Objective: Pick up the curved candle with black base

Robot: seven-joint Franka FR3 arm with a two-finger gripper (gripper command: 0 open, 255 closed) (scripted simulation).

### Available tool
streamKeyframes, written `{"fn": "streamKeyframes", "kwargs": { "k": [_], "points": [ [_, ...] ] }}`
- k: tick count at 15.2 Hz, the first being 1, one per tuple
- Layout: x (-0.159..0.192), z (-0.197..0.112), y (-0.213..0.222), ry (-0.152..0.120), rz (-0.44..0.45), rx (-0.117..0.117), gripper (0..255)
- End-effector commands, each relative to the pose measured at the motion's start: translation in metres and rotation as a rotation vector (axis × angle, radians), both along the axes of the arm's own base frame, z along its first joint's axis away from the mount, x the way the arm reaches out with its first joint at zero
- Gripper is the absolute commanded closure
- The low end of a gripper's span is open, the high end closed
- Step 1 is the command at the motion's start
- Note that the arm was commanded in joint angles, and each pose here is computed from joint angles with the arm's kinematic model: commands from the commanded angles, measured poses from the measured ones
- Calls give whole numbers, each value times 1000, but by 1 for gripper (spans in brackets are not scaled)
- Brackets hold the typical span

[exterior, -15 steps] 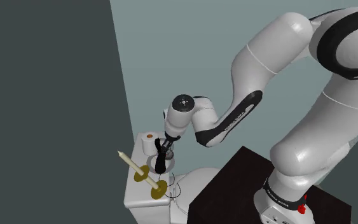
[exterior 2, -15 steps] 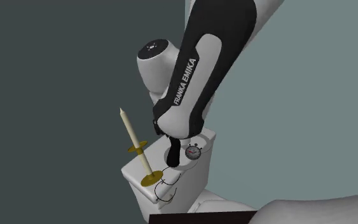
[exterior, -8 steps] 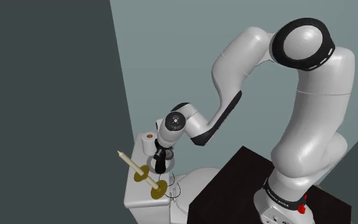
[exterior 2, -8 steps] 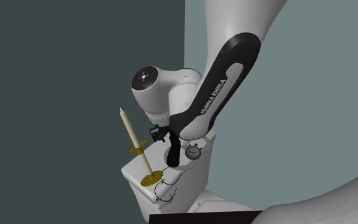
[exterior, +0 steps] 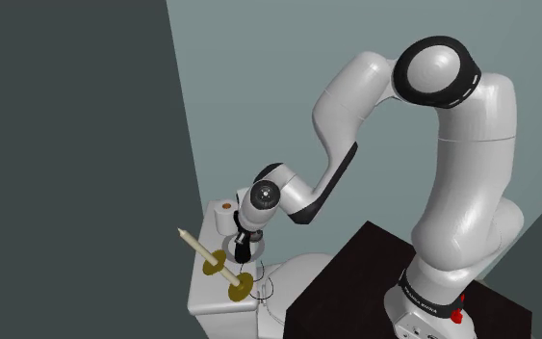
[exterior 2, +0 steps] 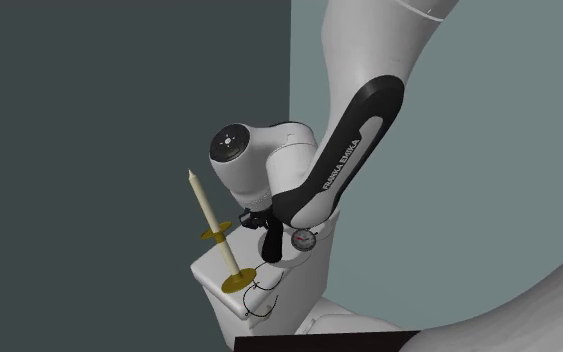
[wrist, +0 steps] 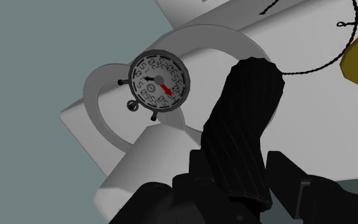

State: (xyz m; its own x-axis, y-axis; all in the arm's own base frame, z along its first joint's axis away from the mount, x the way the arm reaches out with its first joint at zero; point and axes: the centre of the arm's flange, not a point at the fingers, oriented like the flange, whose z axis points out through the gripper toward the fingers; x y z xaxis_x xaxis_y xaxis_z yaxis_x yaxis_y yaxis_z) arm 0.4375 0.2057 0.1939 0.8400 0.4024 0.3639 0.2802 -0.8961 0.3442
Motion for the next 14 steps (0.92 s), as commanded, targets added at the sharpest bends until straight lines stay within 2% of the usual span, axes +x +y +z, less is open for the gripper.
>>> {"fn": "streamKeyframes", "kwargs": {
  "k": [1,8,14],
  "points": [
    [0,-1,0,0,-1,0,255],
    [0,0,0,0,-1,0,255],
    [0,31,0,0,-1,0,255]
  ]
}}
